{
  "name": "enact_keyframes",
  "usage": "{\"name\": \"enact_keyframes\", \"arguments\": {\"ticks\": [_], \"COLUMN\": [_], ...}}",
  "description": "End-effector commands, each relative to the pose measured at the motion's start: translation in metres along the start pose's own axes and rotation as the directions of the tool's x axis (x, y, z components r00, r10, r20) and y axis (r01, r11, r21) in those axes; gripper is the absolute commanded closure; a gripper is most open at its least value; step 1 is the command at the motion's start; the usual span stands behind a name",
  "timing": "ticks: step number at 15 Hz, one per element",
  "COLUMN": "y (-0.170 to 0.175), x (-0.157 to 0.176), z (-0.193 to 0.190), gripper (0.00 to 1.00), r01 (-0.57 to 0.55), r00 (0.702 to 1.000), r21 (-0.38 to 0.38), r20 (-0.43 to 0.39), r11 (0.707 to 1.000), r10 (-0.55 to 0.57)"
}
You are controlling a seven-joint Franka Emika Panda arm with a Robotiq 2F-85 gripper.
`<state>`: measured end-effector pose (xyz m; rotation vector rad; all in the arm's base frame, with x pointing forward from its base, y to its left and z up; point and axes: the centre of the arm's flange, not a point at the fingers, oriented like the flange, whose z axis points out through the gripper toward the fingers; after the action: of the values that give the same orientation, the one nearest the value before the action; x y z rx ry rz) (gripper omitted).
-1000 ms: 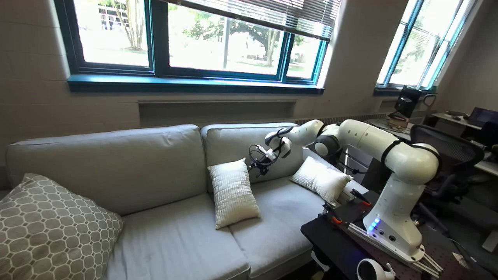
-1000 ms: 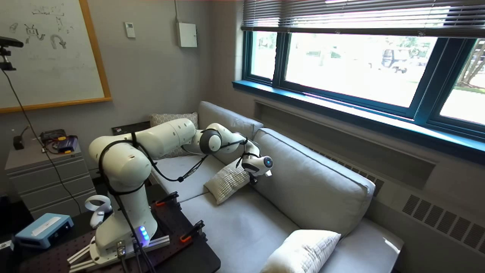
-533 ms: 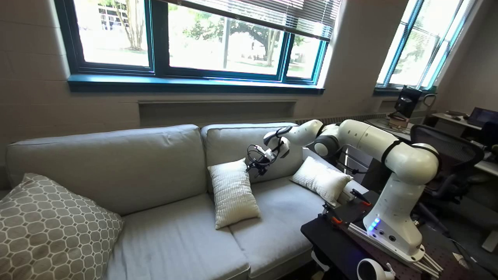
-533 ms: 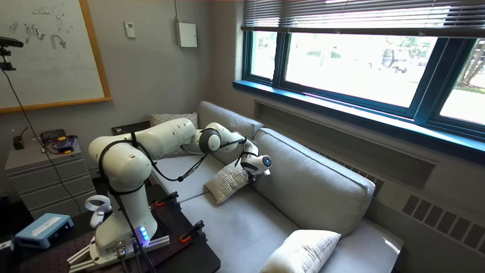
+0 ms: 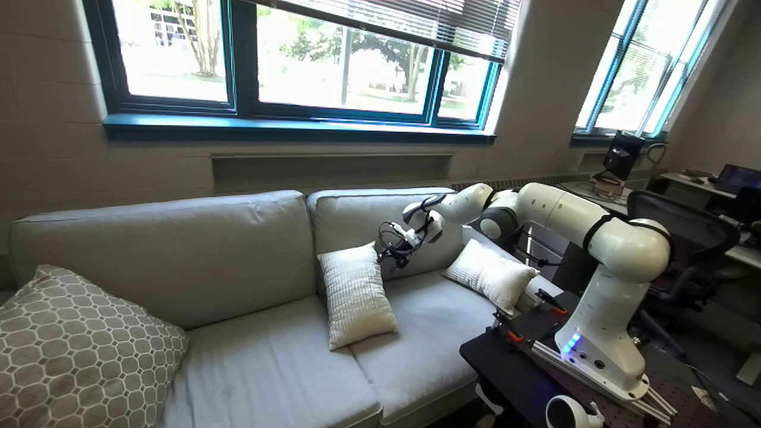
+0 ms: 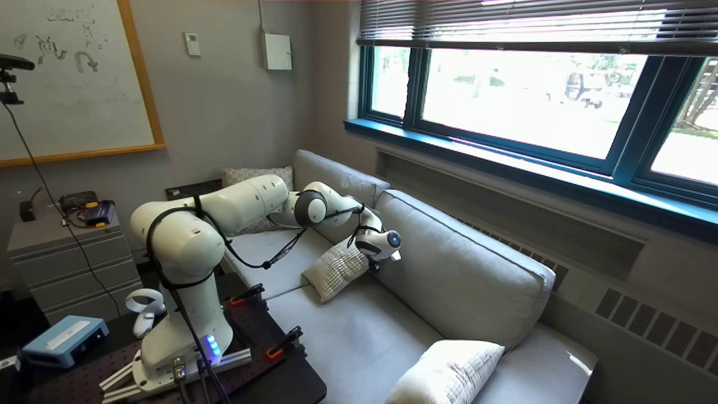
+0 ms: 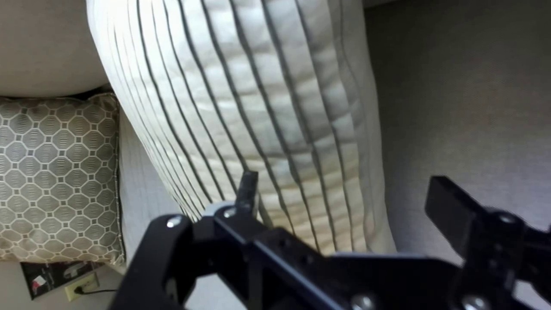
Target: Arrange the pillows neatly to the right
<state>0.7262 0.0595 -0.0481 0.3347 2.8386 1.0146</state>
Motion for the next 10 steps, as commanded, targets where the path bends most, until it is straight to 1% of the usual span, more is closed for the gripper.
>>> {"name": "enact_keyframes", "arguments": {"ticks": [1,3,6,10], "y": [0.0,-0.003,0.0,0.028], "x": [0.0,0.004,-0.003,-0.012], "z": [0.0,0.014,0.05,0.093], "gripper": [0.0,0.0,0.0,0.0], "r01": [0.0,0.001,-0.034,-0.052], "r00": [1.0,0.999,0.996,0.99], "r21": [0.0,-0.018,-0.074,-0.057], "r20": [0.0,0.034,0.079,0.128], "r11": [1.0,1.0,0.997,0.997], "r10": [0.0,0.0,0.04,0.059]}}
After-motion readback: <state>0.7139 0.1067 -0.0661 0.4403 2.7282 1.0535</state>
